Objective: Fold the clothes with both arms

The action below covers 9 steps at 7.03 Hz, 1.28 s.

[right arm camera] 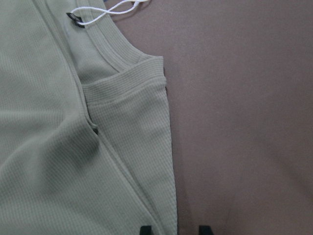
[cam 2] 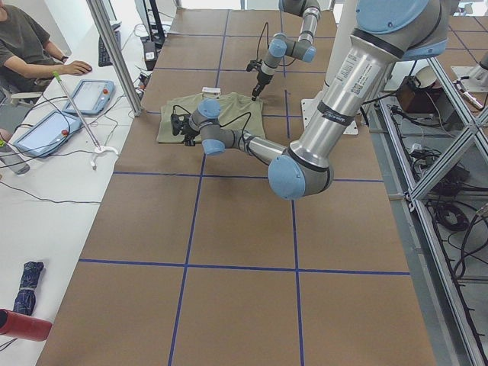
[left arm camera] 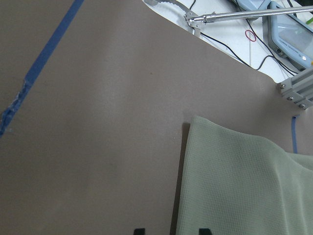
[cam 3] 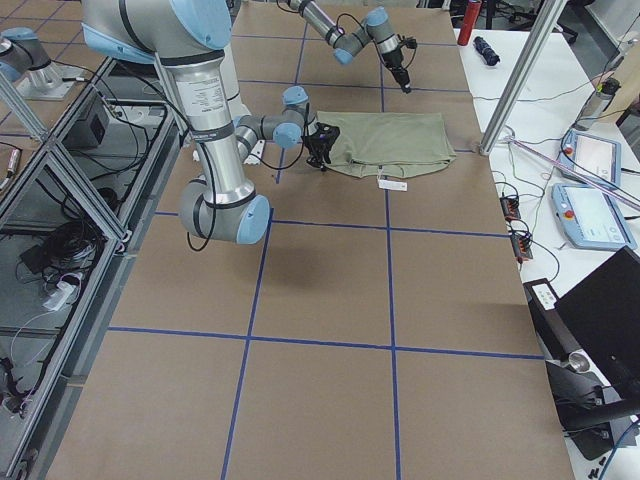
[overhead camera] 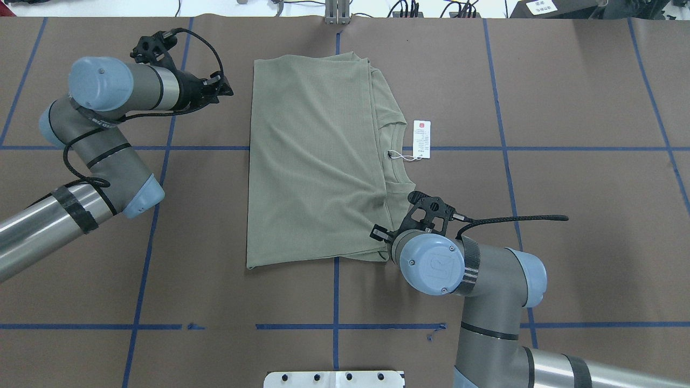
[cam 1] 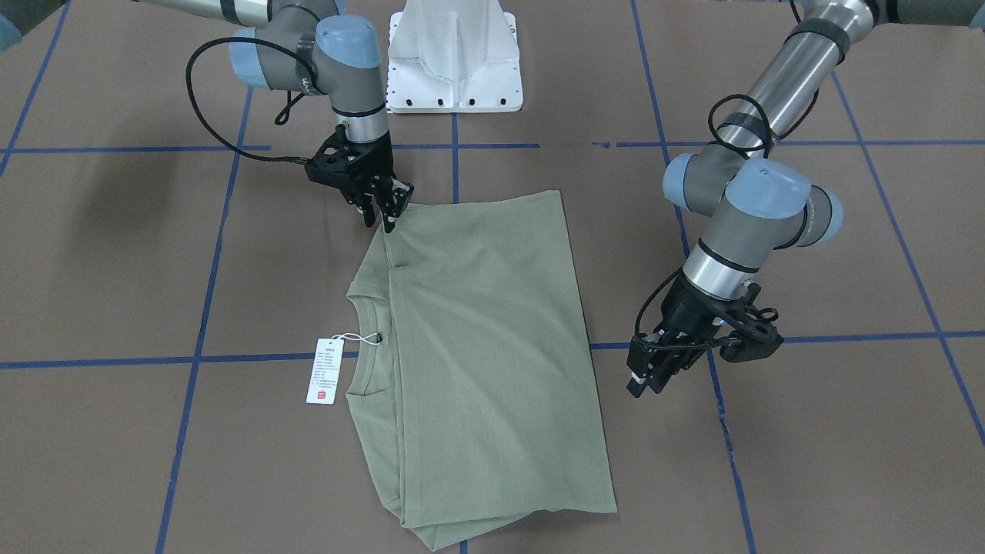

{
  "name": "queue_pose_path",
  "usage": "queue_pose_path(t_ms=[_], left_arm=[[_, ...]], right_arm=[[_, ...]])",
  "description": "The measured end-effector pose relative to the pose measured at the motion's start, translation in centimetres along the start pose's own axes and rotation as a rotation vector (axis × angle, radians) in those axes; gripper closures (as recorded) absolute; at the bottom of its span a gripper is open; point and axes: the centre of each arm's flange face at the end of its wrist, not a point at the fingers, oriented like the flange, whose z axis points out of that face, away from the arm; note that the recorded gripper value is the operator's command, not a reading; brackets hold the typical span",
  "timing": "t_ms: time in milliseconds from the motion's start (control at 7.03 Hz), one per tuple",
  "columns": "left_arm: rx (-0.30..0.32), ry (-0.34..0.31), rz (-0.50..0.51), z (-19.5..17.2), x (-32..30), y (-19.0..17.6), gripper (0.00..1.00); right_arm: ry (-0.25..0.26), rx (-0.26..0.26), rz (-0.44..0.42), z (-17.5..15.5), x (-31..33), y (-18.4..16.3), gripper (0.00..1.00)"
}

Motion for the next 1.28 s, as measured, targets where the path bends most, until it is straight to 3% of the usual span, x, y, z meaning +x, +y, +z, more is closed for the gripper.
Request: queue_pose_path(t_ms=[142, 284, 996, 1280], left_arm=[[0.0, 0.0, 0.0, 0.0, 0.0, 0.0, 0.53], [0.0, -0.001, 0.0, 0.0, 0.0, 0.0, 0.53], [0.0, 0.008, -0.009, -0.3, 0.3, 0.1, 0.53], [-0.032, 0.037, -0.071, -1.7, 0.4, 2.8, 0.53]], right_arm=[[0.001, 0.0, -0.001, 0.0, -0.1, 0.1, 0.9], [0.001, -0.001, -0.001, 0.0, -0.1, 0.1, 1.0], [-0.026, -0.012, 0.004, -1.6, -0.6, 0.0, 1.0], [-0.037, -0.017, 0.014, -3.2, -0.3, -0.4, 1.0]])
